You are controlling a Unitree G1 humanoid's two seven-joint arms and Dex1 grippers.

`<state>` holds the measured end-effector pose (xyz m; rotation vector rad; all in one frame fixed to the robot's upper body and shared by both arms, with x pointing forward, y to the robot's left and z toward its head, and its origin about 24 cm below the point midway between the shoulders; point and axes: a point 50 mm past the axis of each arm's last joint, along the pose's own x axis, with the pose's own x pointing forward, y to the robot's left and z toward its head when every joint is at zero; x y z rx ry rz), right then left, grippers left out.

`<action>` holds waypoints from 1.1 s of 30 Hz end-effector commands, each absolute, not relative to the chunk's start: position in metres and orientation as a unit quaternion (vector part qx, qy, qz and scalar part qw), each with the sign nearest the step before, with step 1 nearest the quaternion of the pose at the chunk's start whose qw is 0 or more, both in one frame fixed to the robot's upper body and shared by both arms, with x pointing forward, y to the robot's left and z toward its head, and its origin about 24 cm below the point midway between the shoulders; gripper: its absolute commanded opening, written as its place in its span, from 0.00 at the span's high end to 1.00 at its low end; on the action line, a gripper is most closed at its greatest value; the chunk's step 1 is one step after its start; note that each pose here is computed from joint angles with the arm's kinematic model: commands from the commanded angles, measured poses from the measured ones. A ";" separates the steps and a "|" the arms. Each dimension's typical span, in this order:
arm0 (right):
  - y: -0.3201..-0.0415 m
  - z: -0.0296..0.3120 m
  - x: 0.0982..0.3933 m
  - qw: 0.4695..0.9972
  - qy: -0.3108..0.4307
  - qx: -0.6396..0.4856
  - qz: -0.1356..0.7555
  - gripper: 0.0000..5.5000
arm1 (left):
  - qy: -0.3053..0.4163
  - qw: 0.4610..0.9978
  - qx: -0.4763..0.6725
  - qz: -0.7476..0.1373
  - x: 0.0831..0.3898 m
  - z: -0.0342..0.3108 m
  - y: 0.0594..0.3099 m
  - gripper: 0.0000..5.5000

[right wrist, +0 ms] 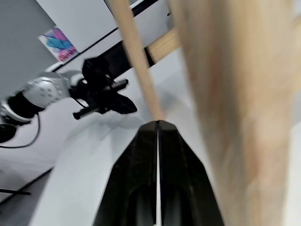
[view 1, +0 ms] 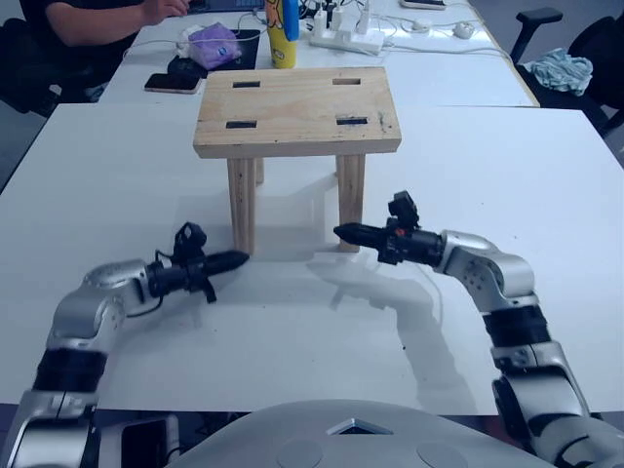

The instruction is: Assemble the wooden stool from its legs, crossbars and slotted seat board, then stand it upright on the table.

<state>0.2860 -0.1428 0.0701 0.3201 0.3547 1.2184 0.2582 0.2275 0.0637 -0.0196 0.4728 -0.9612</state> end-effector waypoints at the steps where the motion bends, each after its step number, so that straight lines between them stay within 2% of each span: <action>1: -0.138 0.064 0.301 0.803 0.157 0.126 0.561 1.00 | 0.213 0.860 0.035 -0.462 0.282 0.066 0.223 1.00; 7: -0.141 0.055 0.326 0.848 0.142 0.037 0.509 1.00 | 0.198 0.861 0.067 -0.465 0.311 0.065 0.208 1.00; 14: -0.140 0.057 0.359 0.905 0.116 -0.019 0.410 1.00 | 0.171 0.904 0.119 -0.373 0.357 0.067 0.201 1.00; 20: -0.131 0.054 0.366 0.917 0.113 -0.038 0.381 1.00 | 0.141 0.922 0.134 -0.335 0.371 0.071 0.192 1.00; 24: -0.133 0.053 0.361 0.903 0.119 0.006 0.412 1.00 | 0.099 0.920 0.103 -0.366 0.361 0.066 0.181 1.00; 28: -0.141 0.063 0.338 0.853 0.103 0.098 0.502 1.00 | -0.001 0.927 0.017 -0.376 0.330 0.076 0.165 1.00; 31: -0.147 0.075 0.303 0.821 0.090 0.157 0.542 1.00 | -0.073 0.938 -0.051 -0.336 0.293 0.089 0.159 1.00; 33: -0.145 0.081 0.285 0.819 0.077 0.189 0.535 1.00 | -0.115 0.953 -0.085 -0.268 0.272 0.095 0.159 1.00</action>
